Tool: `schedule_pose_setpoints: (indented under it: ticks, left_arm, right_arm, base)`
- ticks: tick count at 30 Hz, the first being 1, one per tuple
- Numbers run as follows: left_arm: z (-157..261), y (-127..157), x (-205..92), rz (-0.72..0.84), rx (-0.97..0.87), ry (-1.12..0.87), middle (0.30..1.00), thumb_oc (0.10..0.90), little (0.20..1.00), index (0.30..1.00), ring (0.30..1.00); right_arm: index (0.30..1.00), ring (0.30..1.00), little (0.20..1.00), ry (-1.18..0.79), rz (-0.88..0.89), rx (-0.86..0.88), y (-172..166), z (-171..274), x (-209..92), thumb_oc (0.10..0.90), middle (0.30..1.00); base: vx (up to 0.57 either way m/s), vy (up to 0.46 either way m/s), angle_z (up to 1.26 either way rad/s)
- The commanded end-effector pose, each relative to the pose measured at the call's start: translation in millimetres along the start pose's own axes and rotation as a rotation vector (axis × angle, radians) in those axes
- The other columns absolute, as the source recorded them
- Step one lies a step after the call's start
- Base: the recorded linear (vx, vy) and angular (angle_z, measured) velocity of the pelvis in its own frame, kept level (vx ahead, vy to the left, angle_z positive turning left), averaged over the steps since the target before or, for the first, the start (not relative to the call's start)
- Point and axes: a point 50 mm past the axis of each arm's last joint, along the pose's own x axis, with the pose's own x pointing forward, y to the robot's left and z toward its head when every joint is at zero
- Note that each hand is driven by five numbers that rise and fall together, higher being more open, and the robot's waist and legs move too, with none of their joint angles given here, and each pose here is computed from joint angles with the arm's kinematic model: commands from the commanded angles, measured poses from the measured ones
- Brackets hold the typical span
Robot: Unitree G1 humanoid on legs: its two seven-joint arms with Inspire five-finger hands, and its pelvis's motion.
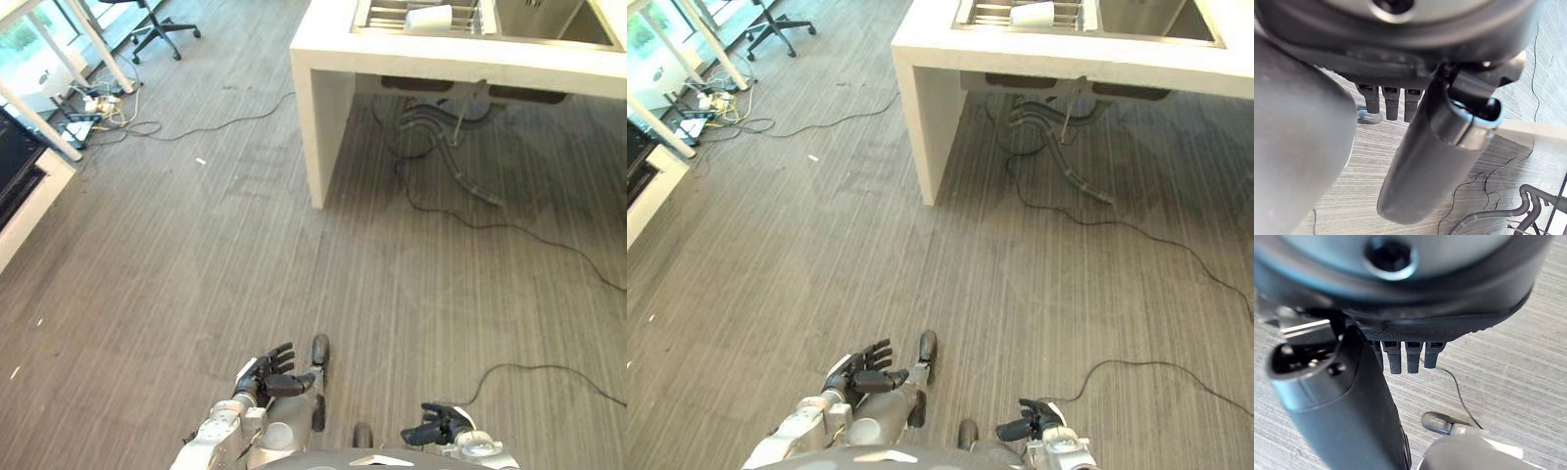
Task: Place the dishes in the dishwasher.
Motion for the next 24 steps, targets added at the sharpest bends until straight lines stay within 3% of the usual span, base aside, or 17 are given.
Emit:
schedule_pose_setpoints:
  ticks: [1,2,3,6,7,9,11,12,13,18,24]
  left_arm:
    - [82.8,-24.5,-6.6,-0.071,-0.005,-0.382,0.900,0.800,0.900,0.900,0.900]
    - [122.0,-32.7,-13.8,-0.093,0.014,-0.537,0.900,0.800,0.900,0.900,0.900]
    - [122.2,-32.8,-13.8,-0.093,0.014,-0.537,0.900,0.800,0.900,0.900,0.900]
    - [207.9,-57.9,-31.6,-0.142,0.088,-0.858,0.900,0.800,0.900,0.900,0.900]
    - [285.7,-65.5,-74.7,-0.026,0.384,-1.234,0.900,0.800,0.900,0.900,0.900]
    - [284.1,-48.1,-69.0,0.057,0.371,-1.230,0.900,0.800,0.900,0.900,0.900]
    - [299.0,-41.3,-91.9,0.153,0.312,-1.385,0.900,0.800,0.900,0.900,0.900]
    - [274.9,-17.5,-45.3,0.333,0.386,-1.211,0.900,0.800,0.900,0.900,0.900]
    - [303.1,-21.1,-52.2,0.369,0.363,-1.283,0.900,0.800,0.900,0.900,0.900]
    - [319.2,-18.7,-81.2,0.336,0.153,-1.439,0.900,0.800,0.900,0.900,0.900]
    - [328.4,-21.4,-103.2,0.346,0.152,-1.547,0.900,0.800,0.900,0.900,0.900]
  right_arm:
    - [0.900,0.900,0.900,-0.128,-0.007,0.028,6.2,29.8,0.9,0.800,0.900]
    - [0.900,0.900,0.900,-0.141,0.014,0.074,14.8,35.5,1.6,0.800,0.900]
    - [0.900,0.900,0.900,-0.141,0.014,0.075,14.7,35.7,1.7,0.800,0.900]
    - [0.900,0.900,0.900,-0.176,0.047,0.066,26.2,52.1,3.3,0.800,0.900]
    - [0.900,0.900,0.900,-0.179,0.057,0.079,30.7,54.5,4.3,0.800,0.900]
    - [0.900,0.900,0.900,-0.183,0.068,0.086,33.6,57.7,4.8,0.800,0.900]
    - [0.900,0.900,0.900,-0.186,0.064,0.070,32.9,54.8,5.0,0.800,0.900]
    - [0.900,0.900,0.900,-0.144,0.071,0.085,34.8,44.1,6.1,0.800,0.900]
    - [0.900,0.900,0.900,-0.133,0.061,0.059,27.9,41.7,7.0,0.800,0.900]
    - [0.900,0.900,0.900,-0.077,0.044,0.121,25.6,15.0,3.7,0.800,0.900]
    - [0.900,0.900,0.900,-0.081,0.040,0.131,19.0,10.4,2.2,0.800,0.900]
  base:
    - [0.28,0.033,-0.02]
    - [0.28,0.033,0.05]
    - [0.29,0.037,-0.04]
    - [0.32,0.100,0.22]
    - [0.50,0.222,0.25]
    - [0.30,0.149,0.27]
    - [0.42,0.084,-0.09]
    - [0.59,0.001,-0.37]
    - [0.46,-0.020,-0.17]
    - [0.50,-0.108,0.58]
    - [0.35,-0.129,0.37]
